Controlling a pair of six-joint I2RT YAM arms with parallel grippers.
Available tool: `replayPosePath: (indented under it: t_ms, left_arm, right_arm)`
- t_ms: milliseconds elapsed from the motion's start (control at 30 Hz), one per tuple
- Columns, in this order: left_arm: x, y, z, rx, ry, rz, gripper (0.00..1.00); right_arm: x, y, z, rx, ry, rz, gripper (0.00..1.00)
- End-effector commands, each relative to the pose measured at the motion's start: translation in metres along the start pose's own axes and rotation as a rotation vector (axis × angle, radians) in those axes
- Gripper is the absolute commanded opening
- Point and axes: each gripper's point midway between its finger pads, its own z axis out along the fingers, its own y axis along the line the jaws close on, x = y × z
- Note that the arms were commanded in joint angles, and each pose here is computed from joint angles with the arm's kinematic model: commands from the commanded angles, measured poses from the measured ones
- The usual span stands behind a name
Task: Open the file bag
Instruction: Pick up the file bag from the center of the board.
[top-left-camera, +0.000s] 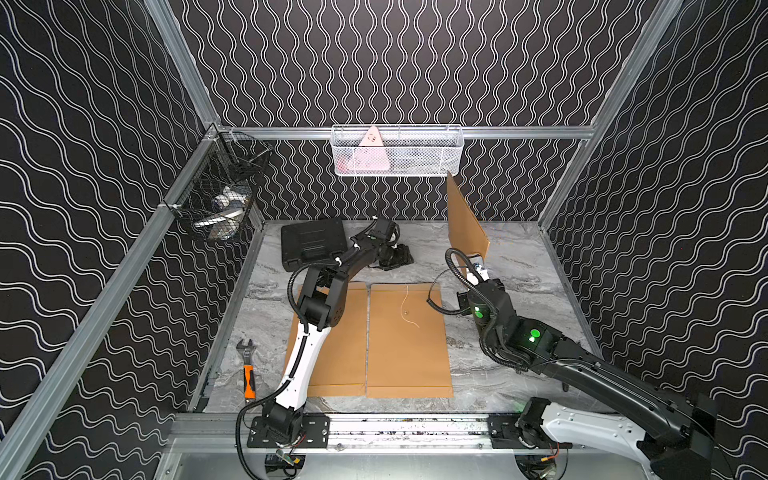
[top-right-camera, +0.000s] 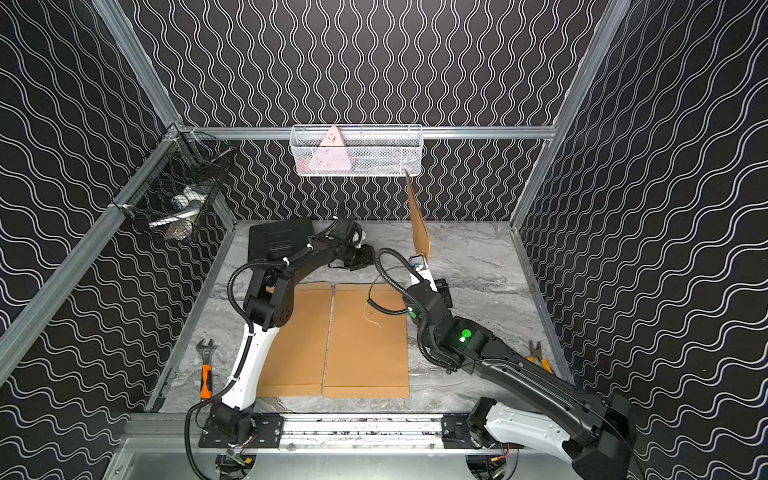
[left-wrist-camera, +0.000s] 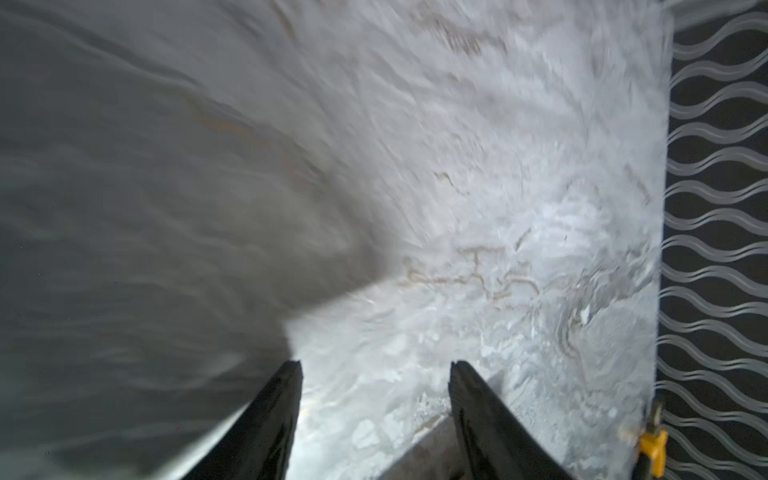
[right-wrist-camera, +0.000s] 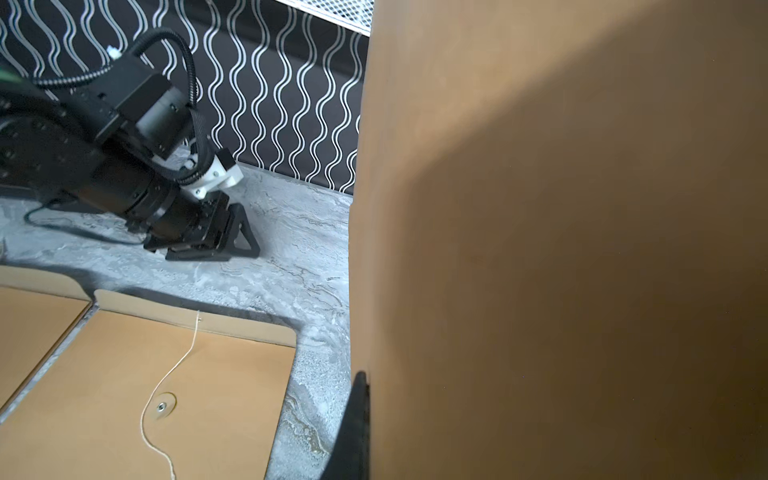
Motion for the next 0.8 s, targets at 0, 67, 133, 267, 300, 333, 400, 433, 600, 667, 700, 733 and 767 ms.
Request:
replayPosePath:
  t_ms: [0, 67, 133, 267, 300, 333, 400, 433, 600, 667, 700, 733, 767]
  left_arm:
    - [-0.053, -0.22, -0.38, 0.441, -0.57, 0.25, 0.63]
    - [-0.054, -0.222, -0.401, 0.47, -0.605, 0.246, 0.63]
    - [-0.054, -0.224, -0.425, 0.495, -0.653, 0.248, 0.64]
    - [-0.049, -0.233, -0.471, 0.557, -0.734, 0.272, 0.7]
    - [-0.047, -0.237, -0.485, 0.579, -0.759, 0.286, 0.74]
    - [-0.045, -0.243, -0.495, 0.604, -0.775, 0.302, 0.76]
    - [-0.038, -0.255, -0.519, 0.674, -0.802, 0.336, 0.84]
    - [-0.034, -0.262, -0.53, 0.714, -0.813, 0.355, 0.97]
    - [-0.018, -0.279, -0.563, 0.82, -0.83, 0.417, 0.99]
    - [-0.014, -0.281, -0.569, 0.83, -0.834, 0.428, 0.99]
    - [-0.012, -0.282, -0.573, 0.832, -0.841, 0.434, 0.99]
    - [-0.011, -0.283, -0.577, 0.831, -0.845, 0.437, 0.99]
    - [-0.01, -0.284, -0.579, 0.831, -0.849, 0.437, 0.99]
  right_arm:
    - [-0.016, 0.001, -0.004, 0.024, -0.048, -0.008, 0.0]
    - [-0.017, 0.007, -0.005, 0.013, -0.055, -0.018, 0.0]
    - [-0.018, 0.01, -0.005, 0.004, -0.06, -0.025, 0.0]
    - [-0.019, 0.013, -0.005, -0.005, -0.066, -0.032, 0.0]
    - [-0.019, 0.014, -0.005, -0.007, -0.068, -0.033, 0.0]
    - [-0.019, 0.015, -0.005, -0.01, -0.068, -0.037, 0.0]
    - [-0.019, 0.017, -0.004, -0.015, -0.069, -0.045, 0.0]
    - [-0.018, 0.019, -0.004, -0.02, -0.067, -0.049, 0.0]
    - [-0.016, 0.027, -0.003, -0.035, -0.07, -0.069, 0.0]
    - [-0.016, 0.031, -0.003, -0.047, -0.077, -0.077, 0.0]
    - [-0.016, 0.034, -0.002, -0.053, -0.082, -0.079, 0.0]
    - [-0.015, 0.037, -0.001, -0.059, -0.083, -0.086, 0.0]
    - [-0.015, 0.04, 0.0, -0.062, -0.083, -0.092, 0.0]
